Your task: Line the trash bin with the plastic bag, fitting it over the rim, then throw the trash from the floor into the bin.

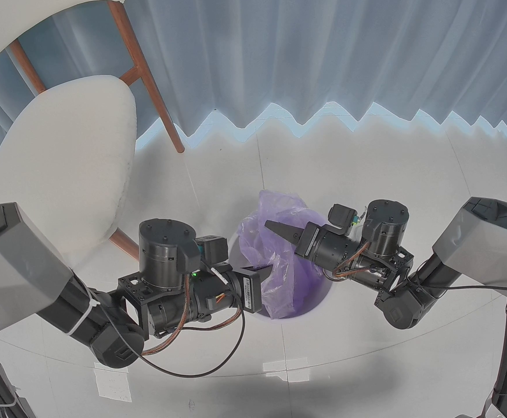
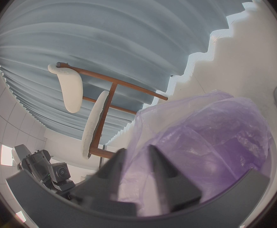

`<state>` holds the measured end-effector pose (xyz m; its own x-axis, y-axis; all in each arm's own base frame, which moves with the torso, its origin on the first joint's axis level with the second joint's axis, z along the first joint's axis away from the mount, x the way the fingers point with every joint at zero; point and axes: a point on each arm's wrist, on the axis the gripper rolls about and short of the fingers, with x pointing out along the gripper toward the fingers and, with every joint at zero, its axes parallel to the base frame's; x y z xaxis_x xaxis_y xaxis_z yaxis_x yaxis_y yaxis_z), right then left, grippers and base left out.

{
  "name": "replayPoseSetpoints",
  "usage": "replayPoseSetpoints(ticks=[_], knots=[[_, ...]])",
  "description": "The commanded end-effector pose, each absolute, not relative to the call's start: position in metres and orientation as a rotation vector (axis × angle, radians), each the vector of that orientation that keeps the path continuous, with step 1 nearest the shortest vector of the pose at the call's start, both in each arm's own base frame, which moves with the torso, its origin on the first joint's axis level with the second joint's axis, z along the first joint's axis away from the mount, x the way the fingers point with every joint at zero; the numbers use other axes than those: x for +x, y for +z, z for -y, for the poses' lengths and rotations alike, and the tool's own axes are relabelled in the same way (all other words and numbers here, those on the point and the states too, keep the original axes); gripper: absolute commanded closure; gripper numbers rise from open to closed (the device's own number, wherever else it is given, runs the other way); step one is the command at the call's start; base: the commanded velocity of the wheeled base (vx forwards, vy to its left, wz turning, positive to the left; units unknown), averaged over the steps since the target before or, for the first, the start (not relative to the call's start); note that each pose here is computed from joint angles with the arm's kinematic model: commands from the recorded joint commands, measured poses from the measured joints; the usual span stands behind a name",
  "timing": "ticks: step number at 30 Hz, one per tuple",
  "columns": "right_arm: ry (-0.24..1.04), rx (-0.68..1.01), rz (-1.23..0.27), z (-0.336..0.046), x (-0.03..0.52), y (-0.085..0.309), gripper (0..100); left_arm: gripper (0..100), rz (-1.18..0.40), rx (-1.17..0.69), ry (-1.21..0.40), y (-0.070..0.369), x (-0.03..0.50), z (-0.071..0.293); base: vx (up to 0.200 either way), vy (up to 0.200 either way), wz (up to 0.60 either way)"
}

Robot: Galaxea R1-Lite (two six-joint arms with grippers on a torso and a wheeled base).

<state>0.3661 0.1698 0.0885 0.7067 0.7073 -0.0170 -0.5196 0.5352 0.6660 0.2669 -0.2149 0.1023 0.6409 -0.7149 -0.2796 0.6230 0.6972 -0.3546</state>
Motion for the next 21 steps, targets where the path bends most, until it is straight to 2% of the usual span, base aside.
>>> replayPoseSetpoints(ticks=[1,12,21], knots=[[0.743,0.684,-0.308,-0.170,0.366,0.086,100,100,-0.422,-0.234,-0.770,0.101,0.267,0.215,0.000,0.000,0.00],[0.719,0.690,-0.207,-0.145,0.364,0.129,100,100,-0.356,-0.263,-0.690,0.113,0.288,0.200,0.000,0.000,0.00],[0.672,0.692,-0.274,-0.134,0.356,0.144,100,100,-0.313,-0.280,-0.675,0.113,0.292,0.198,0.000,0.000,0.00]])
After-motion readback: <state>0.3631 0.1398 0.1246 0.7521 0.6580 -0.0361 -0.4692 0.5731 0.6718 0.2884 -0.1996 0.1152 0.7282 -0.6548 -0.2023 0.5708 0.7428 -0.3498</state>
